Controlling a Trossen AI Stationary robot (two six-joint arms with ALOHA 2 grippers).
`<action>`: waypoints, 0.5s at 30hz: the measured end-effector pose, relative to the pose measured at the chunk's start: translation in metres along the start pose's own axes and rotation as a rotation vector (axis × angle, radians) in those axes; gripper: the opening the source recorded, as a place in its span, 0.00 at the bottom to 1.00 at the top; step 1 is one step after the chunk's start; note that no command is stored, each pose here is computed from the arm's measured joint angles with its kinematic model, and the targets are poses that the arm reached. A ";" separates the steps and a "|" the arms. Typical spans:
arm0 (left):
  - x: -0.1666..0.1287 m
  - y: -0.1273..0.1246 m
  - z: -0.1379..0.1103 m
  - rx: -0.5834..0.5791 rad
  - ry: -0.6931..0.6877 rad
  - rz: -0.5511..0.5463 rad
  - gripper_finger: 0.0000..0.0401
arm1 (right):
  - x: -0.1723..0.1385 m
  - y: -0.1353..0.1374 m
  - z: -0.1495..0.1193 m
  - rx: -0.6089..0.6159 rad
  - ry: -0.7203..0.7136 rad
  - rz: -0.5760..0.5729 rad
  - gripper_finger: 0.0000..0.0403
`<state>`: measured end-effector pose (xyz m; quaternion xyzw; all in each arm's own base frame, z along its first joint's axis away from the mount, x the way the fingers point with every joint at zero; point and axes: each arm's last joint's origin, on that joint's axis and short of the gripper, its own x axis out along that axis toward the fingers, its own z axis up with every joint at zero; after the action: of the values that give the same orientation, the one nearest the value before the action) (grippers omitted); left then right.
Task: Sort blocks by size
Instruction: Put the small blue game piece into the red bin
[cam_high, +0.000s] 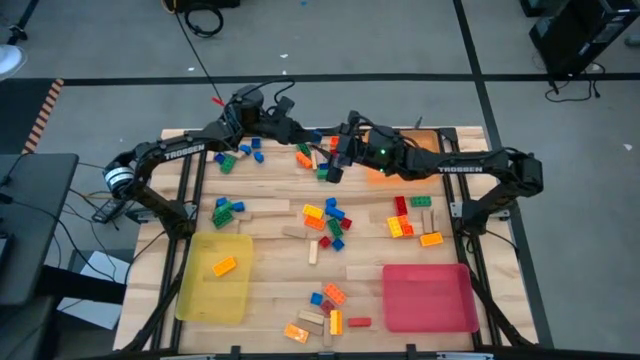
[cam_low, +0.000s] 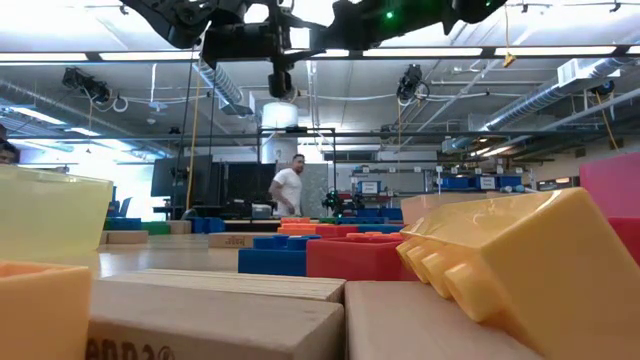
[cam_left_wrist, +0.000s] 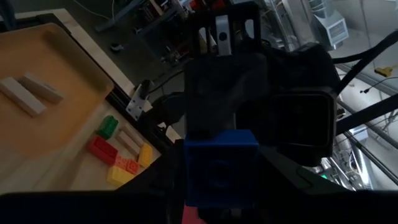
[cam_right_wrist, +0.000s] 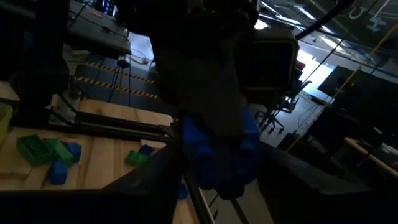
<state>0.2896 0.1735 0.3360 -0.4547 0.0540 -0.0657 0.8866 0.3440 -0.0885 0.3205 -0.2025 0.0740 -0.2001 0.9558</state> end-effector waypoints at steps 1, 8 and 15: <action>0.000 0.000 0.000 0.002 0.001 0.003 0.39 | 0.000 0.000 -0.001 -0.004 0.003 0.001 0.43; 0.000 0.001 0.000 0.036 -0.012 0.014 0.40 | 0.000 0.000 0.000 -0.015 0.003 0.000 0.38; 0.000 -0.001 0.002 0.125 -0.054 0.035 0.46 | -0.014 -0.007 0.008 -0.050 0.058 -0.076 0.38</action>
<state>0.2900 0.1748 0.3377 -0.3990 0.0338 -0.0413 0.9154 0.3306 -0.0857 0.3312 -0.2233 0.0989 -0.2403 0.9395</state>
